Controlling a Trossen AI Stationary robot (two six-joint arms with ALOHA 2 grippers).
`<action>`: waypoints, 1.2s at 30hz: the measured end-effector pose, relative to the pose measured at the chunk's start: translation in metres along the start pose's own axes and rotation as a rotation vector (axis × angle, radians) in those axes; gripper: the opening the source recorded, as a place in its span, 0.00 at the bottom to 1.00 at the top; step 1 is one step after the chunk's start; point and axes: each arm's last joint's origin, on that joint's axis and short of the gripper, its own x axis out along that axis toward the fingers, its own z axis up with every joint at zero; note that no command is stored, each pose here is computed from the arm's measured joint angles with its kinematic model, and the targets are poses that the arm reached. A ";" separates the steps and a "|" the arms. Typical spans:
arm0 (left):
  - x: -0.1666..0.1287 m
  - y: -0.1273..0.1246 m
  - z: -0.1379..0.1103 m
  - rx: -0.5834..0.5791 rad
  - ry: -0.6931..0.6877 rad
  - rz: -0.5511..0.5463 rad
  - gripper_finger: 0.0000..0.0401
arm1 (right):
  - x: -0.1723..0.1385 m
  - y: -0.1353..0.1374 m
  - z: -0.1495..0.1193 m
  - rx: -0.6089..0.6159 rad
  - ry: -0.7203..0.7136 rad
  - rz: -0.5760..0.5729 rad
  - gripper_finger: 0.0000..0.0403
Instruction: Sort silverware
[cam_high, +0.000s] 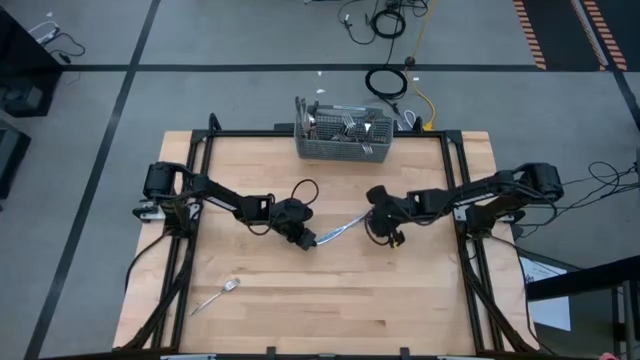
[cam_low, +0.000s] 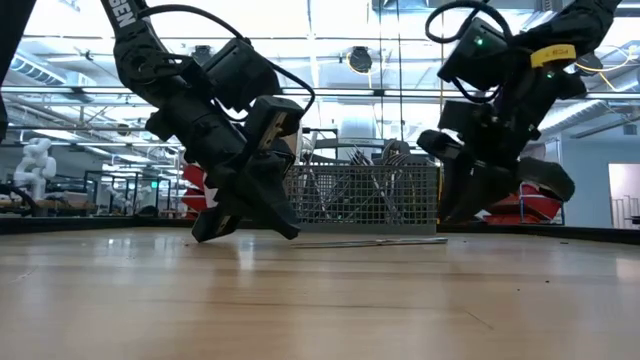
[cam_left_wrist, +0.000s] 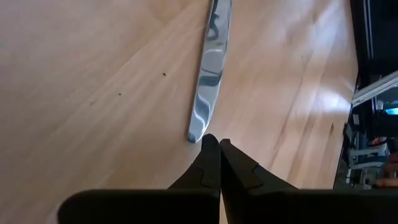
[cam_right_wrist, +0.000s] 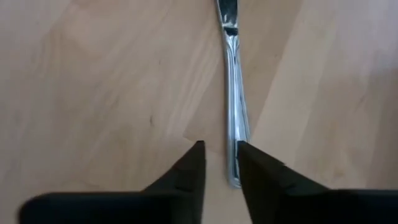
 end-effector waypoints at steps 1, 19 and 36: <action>0.000 0.000 0.000 0.001 0.003 -0.002 0.00 | 0.001 -0.001 0.000 -0.023 0.000 -0.006 0.23; 0.001 -0.001 -0.002 0.044 0.020 -0.002 0.00 | 0.057 -0.011 -0.018 -0.034 0.004 0.072 0.37; -0.003 -0.006 -0.004 0.057 0.002 -0.004 0.03 | 0.065 -0.019 -0.021 0.359 -0.025 0.070 0.01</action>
